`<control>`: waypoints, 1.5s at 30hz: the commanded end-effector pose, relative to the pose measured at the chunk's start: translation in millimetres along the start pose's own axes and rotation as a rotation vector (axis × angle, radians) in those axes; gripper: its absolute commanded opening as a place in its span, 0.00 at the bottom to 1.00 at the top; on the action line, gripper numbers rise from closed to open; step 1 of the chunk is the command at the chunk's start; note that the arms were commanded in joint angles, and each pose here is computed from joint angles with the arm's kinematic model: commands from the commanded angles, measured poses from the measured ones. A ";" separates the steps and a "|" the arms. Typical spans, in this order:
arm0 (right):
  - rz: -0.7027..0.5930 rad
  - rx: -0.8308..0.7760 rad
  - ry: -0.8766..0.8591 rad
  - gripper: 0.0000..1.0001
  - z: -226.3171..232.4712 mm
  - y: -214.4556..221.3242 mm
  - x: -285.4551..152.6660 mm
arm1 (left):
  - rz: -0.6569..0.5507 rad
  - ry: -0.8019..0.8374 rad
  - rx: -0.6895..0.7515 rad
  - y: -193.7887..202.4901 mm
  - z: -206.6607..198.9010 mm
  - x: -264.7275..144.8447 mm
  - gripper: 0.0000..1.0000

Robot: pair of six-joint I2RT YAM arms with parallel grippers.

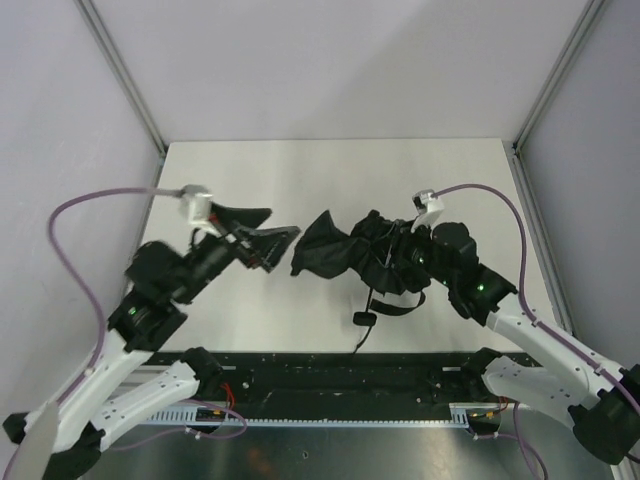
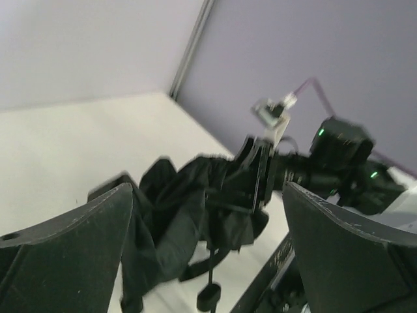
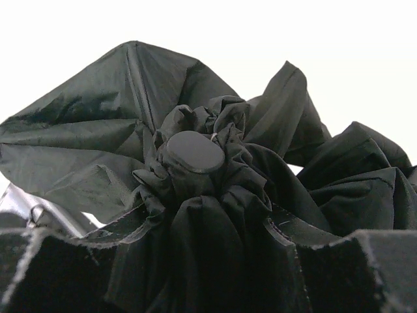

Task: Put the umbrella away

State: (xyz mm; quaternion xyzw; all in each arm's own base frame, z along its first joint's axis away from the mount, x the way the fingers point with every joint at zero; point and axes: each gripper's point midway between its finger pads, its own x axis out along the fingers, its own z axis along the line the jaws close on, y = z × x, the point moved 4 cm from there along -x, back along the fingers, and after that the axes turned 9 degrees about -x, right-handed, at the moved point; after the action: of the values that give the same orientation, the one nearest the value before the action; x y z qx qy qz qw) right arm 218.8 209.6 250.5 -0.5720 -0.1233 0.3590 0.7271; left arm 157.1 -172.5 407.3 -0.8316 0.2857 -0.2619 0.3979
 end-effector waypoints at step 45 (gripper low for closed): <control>0.051 -0.045 -0.914 0.00 74.0 -78.0 -100.6 | 0.510 0.096 0.185 110.8 42.3 -11.9 0.81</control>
State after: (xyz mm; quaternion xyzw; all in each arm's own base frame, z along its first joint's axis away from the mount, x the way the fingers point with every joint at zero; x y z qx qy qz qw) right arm 141.3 192.6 337.8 -0.3689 -0.3697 0.6063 0.5997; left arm 154.3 -199.0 293.1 -0.6810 0.4586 -0.2155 0.5287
